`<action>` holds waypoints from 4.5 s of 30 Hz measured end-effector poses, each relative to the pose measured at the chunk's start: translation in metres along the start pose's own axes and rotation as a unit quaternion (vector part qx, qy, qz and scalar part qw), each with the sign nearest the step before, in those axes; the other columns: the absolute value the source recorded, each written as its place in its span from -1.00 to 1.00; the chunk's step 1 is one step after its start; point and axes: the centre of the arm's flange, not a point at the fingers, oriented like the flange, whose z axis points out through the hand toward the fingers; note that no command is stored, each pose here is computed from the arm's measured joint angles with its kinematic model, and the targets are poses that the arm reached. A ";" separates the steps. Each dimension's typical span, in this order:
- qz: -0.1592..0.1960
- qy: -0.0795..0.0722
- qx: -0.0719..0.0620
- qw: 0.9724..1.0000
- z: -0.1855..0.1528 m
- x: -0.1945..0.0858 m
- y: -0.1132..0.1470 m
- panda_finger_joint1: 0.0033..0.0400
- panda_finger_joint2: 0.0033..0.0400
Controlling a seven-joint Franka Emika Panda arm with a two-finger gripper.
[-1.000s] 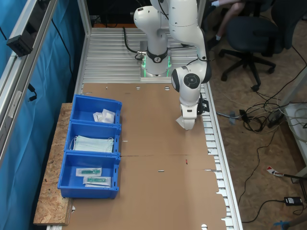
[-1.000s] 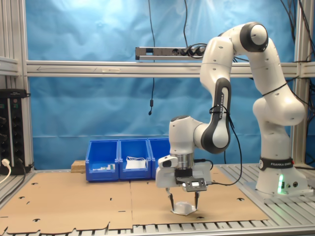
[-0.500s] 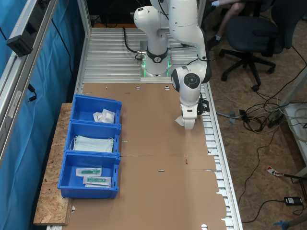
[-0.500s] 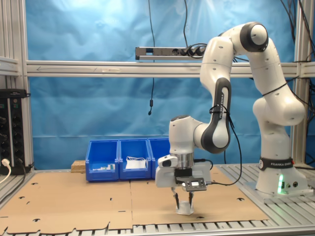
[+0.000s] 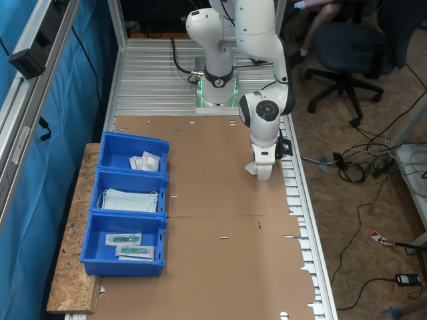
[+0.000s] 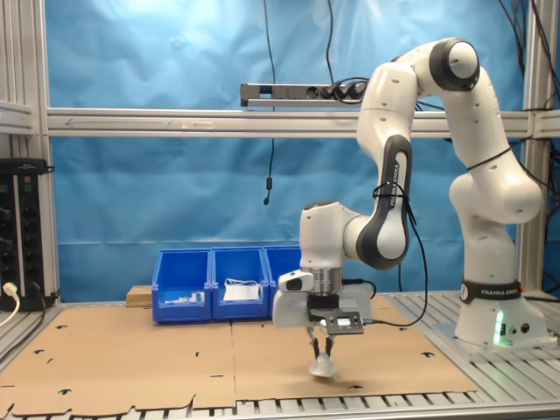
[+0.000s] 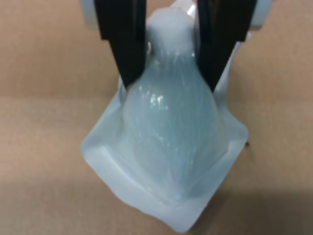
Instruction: Pick and place sorting task of medical equipment.
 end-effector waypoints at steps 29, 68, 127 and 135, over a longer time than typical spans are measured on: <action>0.064 0.099 -0.094 0.989 -0.177 -0.009 0.068 -0.80 -0.80; 0.349 0.025 -0.047 0.936 -0.269 -0.221 0.216 -0.80 -0.80; 0.428 0.029 -0.039 0.903 -0.266 -0.290 0.268 -0.80 -0.80; 0.439 0.027 -0.036 0.897 -0.261 -0.301 0.274 -0.80 -0.80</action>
